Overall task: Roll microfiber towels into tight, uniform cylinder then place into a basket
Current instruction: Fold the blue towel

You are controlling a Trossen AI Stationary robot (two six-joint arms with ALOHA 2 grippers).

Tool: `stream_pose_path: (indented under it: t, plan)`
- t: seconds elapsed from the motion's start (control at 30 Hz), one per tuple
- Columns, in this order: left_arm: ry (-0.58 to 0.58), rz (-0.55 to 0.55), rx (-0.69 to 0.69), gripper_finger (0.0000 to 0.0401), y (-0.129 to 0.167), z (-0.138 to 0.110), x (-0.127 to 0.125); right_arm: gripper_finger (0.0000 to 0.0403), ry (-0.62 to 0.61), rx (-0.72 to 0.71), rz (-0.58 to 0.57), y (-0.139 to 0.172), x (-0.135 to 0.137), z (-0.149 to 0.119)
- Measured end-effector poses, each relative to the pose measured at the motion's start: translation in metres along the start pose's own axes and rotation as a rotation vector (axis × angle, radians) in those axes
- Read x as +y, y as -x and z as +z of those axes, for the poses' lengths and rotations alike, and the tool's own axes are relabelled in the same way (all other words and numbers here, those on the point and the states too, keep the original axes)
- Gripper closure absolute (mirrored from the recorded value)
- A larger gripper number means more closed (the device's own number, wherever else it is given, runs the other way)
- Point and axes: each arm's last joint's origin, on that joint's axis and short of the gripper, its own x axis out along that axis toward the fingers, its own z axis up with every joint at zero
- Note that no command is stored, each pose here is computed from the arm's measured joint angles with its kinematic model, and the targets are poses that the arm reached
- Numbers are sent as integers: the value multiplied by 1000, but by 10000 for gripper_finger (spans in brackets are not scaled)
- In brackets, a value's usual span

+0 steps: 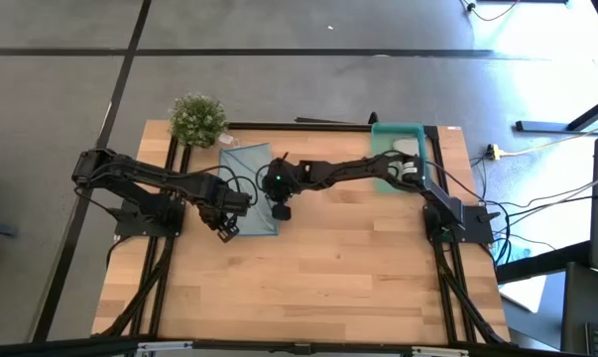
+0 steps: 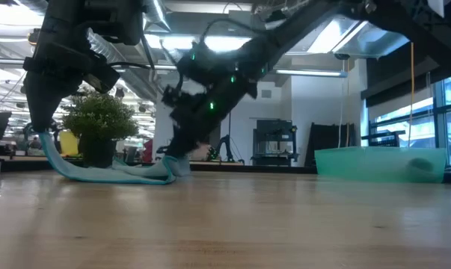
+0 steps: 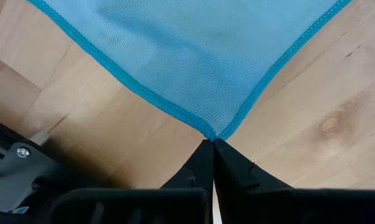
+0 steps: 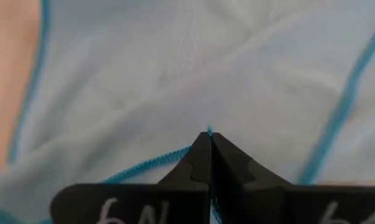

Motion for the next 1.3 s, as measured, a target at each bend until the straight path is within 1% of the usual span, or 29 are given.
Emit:
stream_pose_path:
  t: [0.1, 0.2, 0.3, 0.43, 0.5, 0.6, 0.77, 0.97, 1.17, 1.3]
  plan:
    - [-1, 5, -7, 401, 0, 0, 0, 399, 30, -34, -7, 21, 0, 19]
    - [0, 5, -4, 401, 0, 0, 0, 400, 34, -23, -32, 41, -1, 32]
    - [-3, -8, -8, 401, 4, -3, 2, 401, 27, 30, -67, 60, -1, 40]
    - [-11, -48, -67, 401, 20, -8, 6, 401, 26, 88, -152, 92, 1, 53]
    - [-10, -62, -102, 401, 31, -12, 10, 401, 27, 109, -198, 110, 1, 58]
    - [1, -65, -172, 401, 50, -16, 15, 401, 11, 84, -270, 139, 1, 69]
    - [2, -74, -307, 401, 88, -23, 22, 402, -8, 24, -348, 189, 4, 82]
    - [43, -60, -479, 401, 139, -26, 32, 402, -61, -81, -450, 250, 7, 91]
    - [127, -21, -700, 401, 186, -23, 50, 403, -69, -129, -563, 294, 7, 90]
    - [153, 20, -777, 401, 208, -15, 62, 403, -51, -144, -616, 315, 3, 88]
